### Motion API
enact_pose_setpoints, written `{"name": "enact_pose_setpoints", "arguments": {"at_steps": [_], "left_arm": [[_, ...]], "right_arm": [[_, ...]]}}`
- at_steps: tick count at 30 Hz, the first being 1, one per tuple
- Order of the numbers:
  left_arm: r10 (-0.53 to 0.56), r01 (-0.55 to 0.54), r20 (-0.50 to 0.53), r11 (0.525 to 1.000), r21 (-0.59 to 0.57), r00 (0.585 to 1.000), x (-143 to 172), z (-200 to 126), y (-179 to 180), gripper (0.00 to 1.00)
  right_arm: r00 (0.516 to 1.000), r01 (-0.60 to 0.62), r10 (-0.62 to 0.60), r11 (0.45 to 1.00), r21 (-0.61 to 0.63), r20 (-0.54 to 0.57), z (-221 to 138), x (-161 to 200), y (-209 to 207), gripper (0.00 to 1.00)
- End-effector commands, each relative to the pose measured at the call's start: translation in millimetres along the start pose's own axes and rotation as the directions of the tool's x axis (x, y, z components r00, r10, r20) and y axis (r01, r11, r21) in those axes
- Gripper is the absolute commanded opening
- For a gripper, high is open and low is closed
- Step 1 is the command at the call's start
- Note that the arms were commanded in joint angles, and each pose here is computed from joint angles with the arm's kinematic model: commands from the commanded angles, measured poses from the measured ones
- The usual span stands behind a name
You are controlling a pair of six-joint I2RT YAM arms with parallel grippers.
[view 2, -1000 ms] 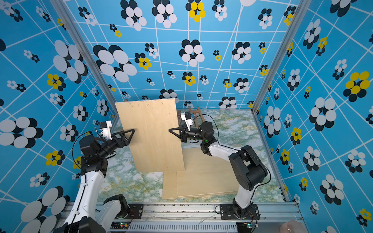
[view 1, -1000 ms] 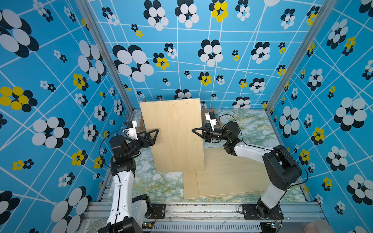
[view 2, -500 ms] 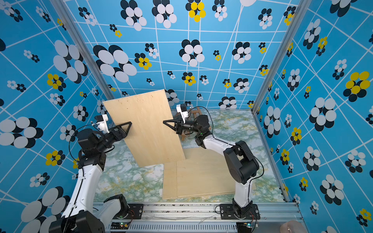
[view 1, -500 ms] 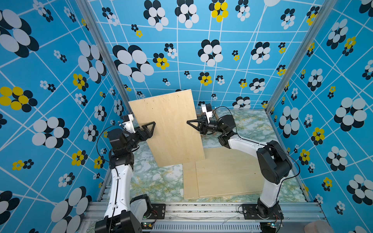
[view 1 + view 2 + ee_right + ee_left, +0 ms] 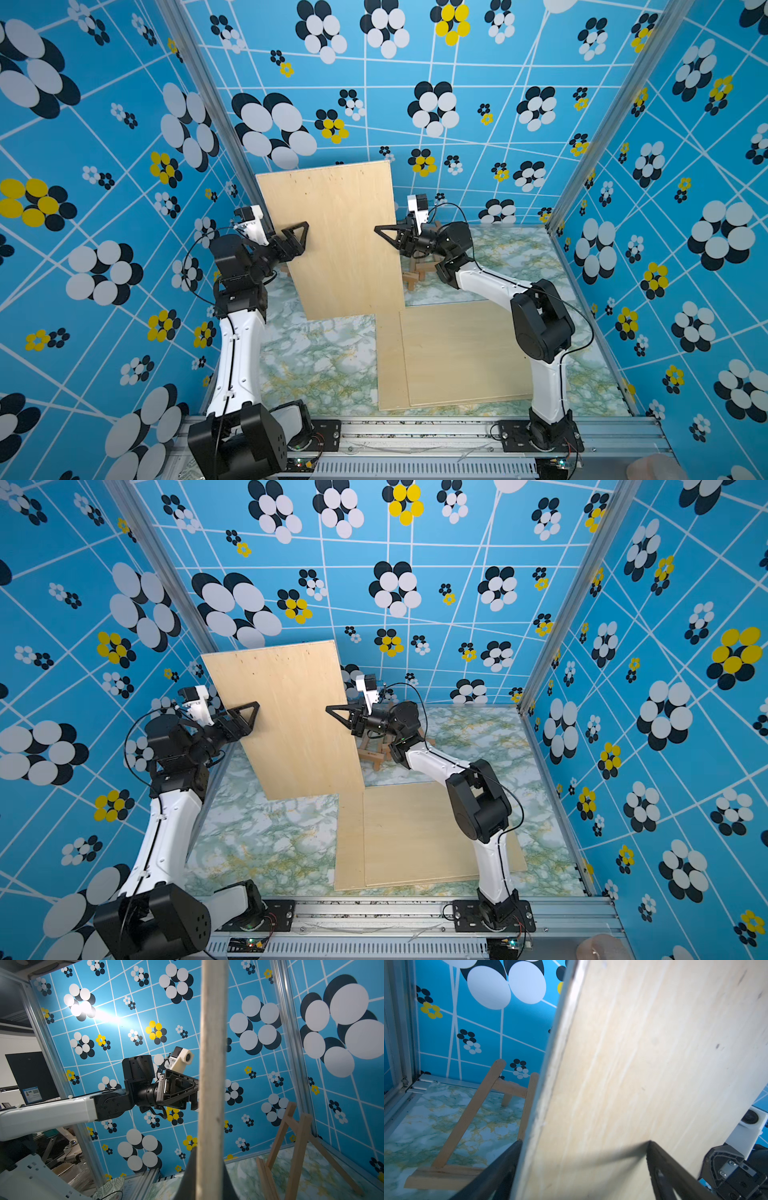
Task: Assemble the easel
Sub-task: Pick up the drawing board, then place the drawing board on the easel.
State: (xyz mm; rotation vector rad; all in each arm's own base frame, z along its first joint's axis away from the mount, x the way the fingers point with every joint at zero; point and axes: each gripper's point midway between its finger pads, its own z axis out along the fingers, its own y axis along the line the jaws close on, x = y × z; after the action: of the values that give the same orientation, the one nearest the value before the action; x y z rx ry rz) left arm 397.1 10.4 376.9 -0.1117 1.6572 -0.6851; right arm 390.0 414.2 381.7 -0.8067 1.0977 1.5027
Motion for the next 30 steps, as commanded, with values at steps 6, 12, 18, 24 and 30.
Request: {"name": "enact_pose_setpoints", "arguments": {"at_steps": [6,12,18,24,30], "left_arm": [[0.025,-0.028,0.029,0.989,0.144,0.999,-40,20,-29,0.92],[0.06,-0.065,0.035,0.984,0.168,0.998,-56,38,-19,0.92],[0.053,-0.059,0.037,0.978,0.199,0.998,-61,55,-9,0.92],[0.066,-0.074,0.045,0.973,0.218,0.997,-70,66,-2,0.92],[0.058,-0.066,0.046,0.974,0.217,0.997,-77,71,6,0.92]], "right_arm": [[0.957,0.265,-0.256,0.963,-0.049,0.14,58,-22,37,0.0],[0.949,0.291,-0.281,0.956,-0.047,0.146,86,-4,25,0.0],[0.943,0.313,-0.304,0.948,-0.053,0.14,104,2,20,0.0],[0.937,0.33,-0.322,0.943,-0.044,0.136,110,3,12,0.0],[0.941,0.319,-0.312,0.947,-0.042,0.131,118,11,0,0.0]]}}
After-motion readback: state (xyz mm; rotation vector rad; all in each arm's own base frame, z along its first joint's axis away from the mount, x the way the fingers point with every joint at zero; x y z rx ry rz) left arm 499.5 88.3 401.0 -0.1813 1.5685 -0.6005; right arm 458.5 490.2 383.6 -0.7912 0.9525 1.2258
